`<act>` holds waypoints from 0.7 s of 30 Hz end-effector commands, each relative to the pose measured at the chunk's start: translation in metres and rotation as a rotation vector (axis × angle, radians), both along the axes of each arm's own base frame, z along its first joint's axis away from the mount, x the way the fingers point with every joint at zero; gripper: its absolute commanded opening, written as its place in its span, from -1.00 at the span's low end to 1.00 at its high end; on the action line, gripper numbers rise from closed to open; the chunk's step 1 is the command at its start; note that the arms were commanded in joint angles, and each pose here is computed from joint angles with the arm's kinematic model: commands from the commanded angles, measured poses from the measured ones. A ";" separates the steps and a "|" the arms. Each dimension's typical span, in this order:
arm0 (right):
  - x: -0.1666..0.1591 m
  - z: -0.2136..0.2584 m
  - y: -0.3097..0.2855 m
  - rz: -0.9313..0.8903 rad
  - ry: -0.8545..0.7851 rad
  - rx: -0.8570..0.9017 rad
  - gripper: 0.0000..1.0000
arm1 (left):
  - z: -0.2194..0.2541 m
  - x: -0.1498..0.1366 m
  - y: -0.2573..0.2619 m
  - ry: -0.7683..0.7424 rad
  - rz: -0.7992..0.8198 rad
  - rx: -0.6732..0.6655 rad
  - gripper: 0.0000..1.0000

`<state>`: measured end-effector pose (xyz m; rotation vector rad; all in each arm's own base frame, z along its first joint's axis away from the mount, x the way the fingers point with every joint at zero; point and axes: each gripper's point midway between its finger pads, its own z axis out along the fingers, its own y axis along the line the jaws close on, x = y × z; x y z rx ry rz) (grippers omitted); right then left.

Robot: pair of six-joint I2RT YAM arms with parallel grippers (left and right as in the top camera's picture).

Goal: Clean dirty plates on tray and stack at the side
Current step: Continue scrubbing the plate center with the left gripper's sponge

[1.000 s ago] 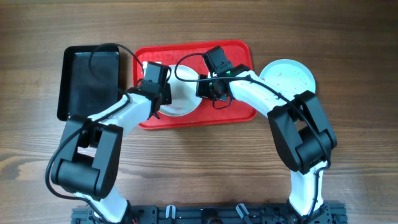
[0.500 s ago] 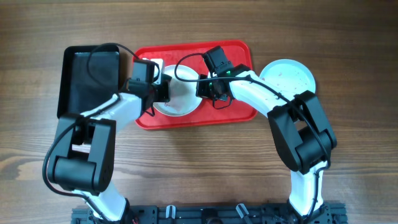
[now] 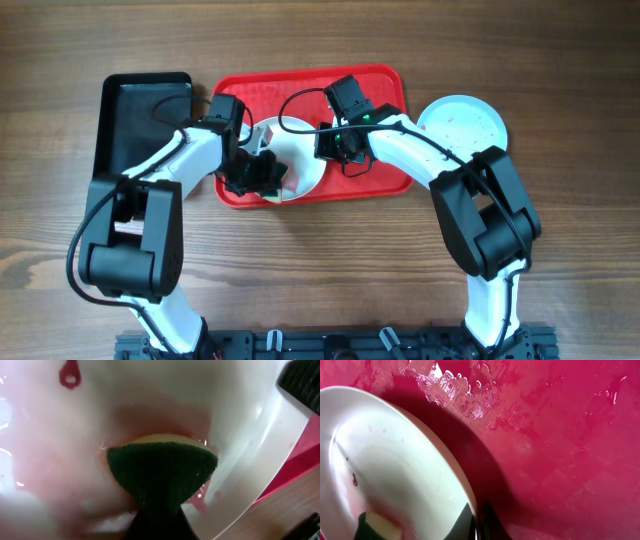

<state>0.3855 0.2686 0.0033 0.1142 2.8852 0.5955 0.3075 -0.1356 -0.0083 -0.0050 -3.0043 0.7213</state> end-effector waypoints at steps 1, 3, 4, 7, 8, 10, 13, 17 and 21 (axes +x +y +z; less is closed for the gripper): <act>0.003 -0.015 -0.011 -0.036 0.010 -0.040 -0.91 | -0.095 -0.066 0.064 0.208 0.021 0.397 -0.92; 0.003 -0.015 -0.011 -0.036 0.010 -0.040 -0.91 | -0.099 -0.048 0.077 0.132 0.066 0.477 -0.92; 0.003 -0.015 -0.011 -0.036 0.010 -0.040 -0.91 | -0.100 -0.040 0.085 0.101 0.093 0.527 -0.92; 0.003 -0.015 -0.011 -0.036 0.010 -0.040 -0.91 | -0.098 -0.024 0.112 0.020 0.144 0.689 -0.92; 0.003 -0.015 -0.011 -0.036 0.010 -0.040 -0.91 | -0.096 -0.020 0.122 -0.005 0.150 0.748 -0.92; 0.003 -0.015 -0.011 -0.036 0.010 -0.040 -0.92 | -0.091 -0.016 0.136 -0.034 0.151 0.831 -0.92; 0.003 -0.015 -0.011 -0.036 0.010 -0.040 -0.92 | -0.088 -0.016 0.144 -0.040 0.145 0.879 -0.92; 0.003 -0.015 -0.011 -0.036 0.009 -0.040 -0.91 | -0.090 -0.040 0.134 0.067 0.099 0.819 -0.92; 0.003 -0.015 -0.011 -0.036 0.009 -0.040 -0.91 | -0.093 -0.066 0.101 0.183 -0.024 0.606 -0.92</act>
